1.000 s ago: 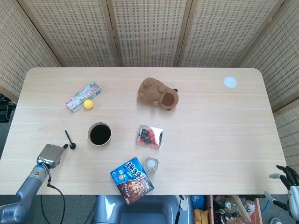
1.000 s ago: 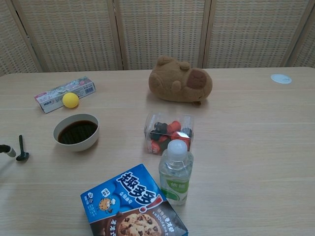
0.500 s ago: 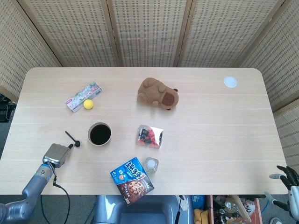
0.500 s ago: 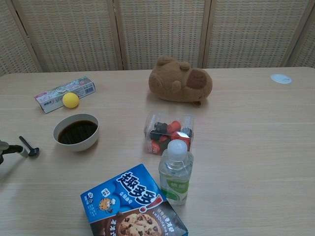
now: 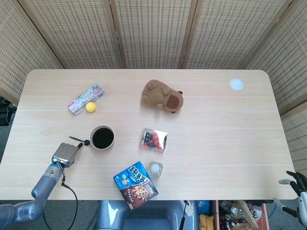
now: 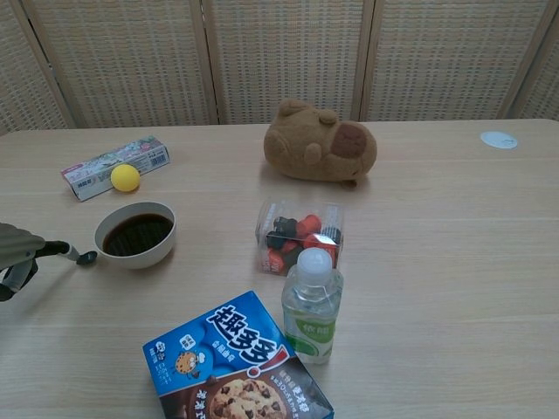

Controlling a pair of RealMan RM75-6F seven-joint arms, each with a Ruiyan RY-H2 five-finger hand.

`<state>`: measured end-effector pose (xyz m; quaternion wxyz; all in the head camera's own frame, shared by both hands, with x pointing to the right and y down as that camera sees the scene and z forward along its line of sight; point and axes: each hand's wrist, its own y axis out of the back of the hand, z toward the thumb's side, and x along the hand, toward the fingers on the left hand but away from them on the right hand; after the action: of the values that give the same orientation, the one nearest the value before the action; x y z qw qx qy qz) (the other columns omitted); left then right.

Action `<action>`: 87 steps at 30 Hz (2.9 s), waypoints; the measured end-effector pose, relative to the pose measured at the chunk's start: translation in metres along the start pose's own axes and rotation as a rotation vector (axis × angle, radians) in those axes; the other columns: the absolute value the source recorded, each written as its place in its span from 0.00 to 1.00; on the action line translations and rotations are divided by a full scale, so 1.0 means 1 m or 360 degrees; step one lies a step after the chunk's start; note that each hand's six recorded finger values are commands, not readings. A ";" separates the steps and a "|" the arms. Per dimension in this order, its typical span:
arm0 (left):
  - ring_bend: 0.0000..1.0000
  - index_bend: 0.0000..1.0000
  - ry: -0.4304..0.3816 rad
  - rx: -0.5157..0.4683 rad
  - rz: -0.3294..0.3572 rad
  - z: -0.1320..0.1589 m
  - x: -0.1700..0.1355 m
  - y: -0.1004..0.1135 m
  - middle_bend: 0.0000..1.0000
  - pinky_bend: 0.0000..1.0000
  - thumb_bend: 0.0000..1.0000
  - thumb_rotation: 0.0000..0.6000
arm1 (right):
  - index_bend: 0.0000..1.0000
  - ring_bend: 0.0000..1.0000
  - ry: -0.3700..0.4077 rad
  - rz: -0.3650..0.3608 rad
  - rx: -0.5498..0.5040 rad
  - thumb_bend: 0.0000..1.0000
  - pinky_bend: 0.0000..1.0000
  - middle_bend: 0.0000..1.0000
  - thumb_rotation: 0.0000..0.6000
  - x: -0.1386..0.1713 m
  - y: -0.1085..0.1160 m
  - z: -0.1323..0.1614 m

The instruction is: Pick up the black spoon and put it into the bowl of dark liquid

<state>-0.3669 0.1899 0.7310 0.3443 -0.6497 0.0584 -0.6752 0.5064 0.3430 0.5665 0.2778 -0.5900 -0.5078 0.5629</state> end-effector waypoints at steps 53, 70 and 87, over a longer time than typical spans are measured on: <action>0.00 0.49 0.0193 -0.0046 0.0439 -0.056 0.056 0.017 0.05 0.00 0.37 1.00 | 0.43 0.15 -0.0010 -0.0014 0.0000 0.30 0.24 0.30 1.00 -0.001 0.002 -0.002; 0.00 0.50 0.0185 -0.0043 0.0415 -0.048 0.064 0.010 0.01 0.00 0.42 1.00 | 0.43 0.15 -0.0031 -0.0024 0.0003 0.30 0.24 0.30 1.00 0.001 0.003 -0.006; 0.00 0.50 0.0188 -0.0095 0.0405 -0.042 0.070 0.005 0.00 0.00 0.39 1.00 | 0.43 0.15 -0.0047 -0.0028 0.0009 0.30 0.24 0.30 1.00 0.002 0.004 -0.008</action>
<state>-0.3976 0.1333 0.7806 0.4035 -0.6062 0.1806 -0.6612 0.5148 0.3457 0.5638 0.2768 -0.5764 -0.5153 0.5706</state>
